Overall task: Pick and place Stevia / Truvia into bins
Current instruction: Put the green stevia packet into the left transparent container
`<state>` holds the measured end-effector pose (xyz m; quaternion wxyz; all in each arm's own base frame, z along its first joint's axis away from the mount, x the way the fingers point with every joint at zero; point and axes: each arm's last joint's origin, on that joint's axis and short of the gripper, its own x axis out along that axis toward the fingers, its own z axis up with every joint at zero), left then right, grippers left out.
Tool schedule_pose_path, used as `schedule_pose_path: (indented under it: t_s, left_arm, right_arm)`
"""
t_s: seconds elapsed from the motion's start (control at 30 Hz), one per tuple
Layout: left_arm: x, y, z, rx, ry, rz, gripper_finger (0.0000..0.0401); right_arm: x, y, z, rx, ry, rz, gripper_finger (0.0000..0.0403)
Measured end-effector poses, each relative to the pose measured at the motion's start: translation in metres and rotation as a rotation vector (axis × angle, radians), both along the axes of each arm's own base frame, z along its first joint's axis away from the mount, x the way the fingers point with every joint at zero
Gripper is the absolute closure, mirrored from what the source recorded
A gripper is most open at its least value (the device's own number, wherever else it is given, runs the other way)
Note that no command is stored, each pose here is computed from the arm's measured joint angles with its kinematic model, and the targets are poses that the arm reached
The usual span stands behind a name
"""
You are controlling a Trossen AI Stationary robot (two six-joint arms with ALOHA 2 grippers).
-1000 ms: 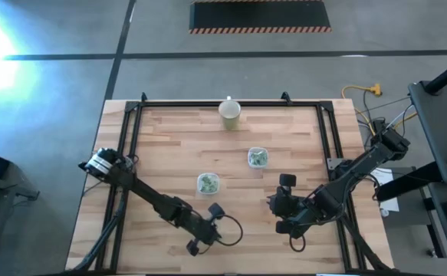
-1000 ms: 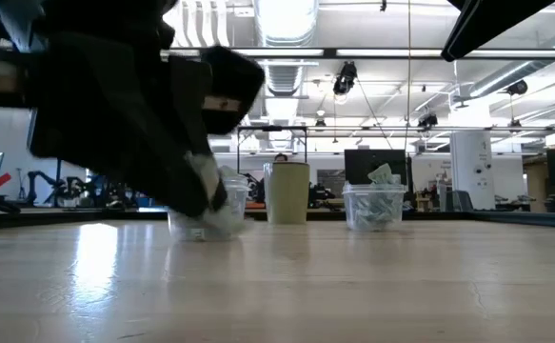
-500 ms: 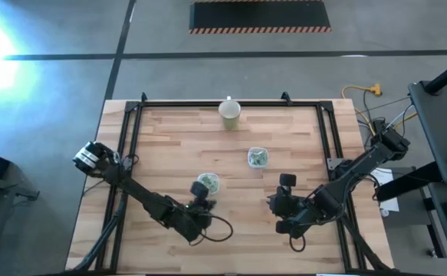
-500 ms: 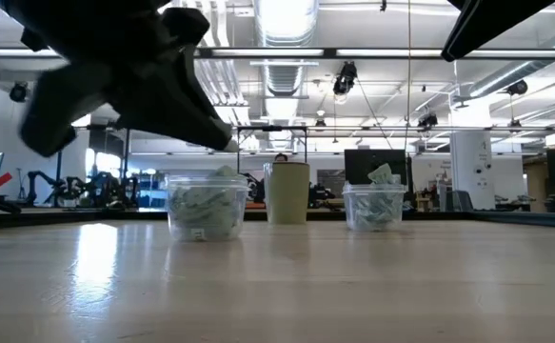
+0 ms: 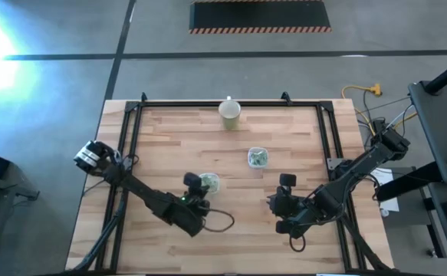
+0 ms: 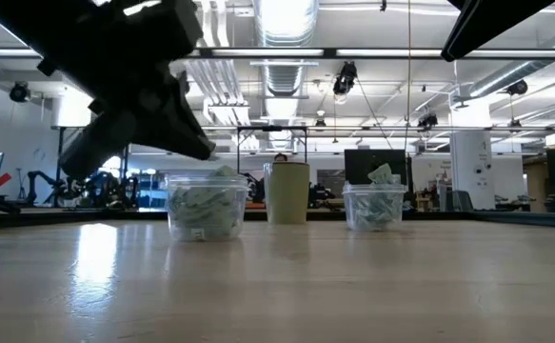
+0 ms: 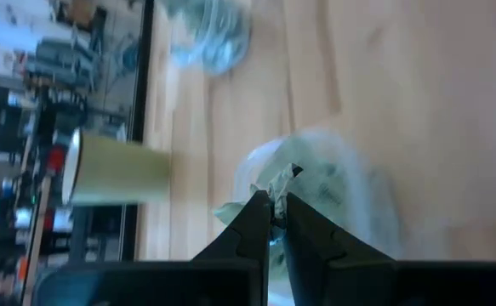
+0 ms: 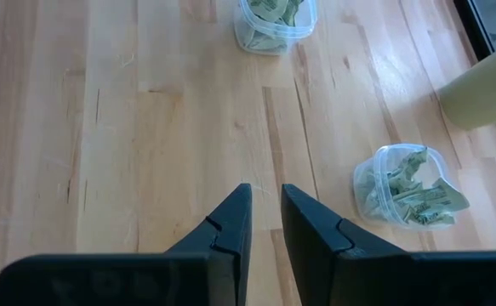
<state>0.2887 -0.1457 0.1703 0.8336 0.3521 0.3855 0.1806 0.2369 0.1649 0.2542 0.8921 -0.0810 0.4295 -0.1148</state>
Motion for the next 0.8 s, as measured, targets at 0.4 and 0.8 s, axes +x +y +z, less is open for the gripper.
schedule_pose_path:
  t_s: [0.4,0.8]
  left_arm:
    - [-0.0007,0.0117,-0.0031,-0.016,0.017,0.070,0.0390]
    - [-0.0011,0.0118,-0.0035,-0.034,0.011,0.081,0.0273]
  right_arm:
    - [0.0000,0.0000,0.0000,0.000,0.000,0.000,0.0346]
    - [0.0001,0.0000,0.0000,0.001,-0.001,0.000,0.0346]
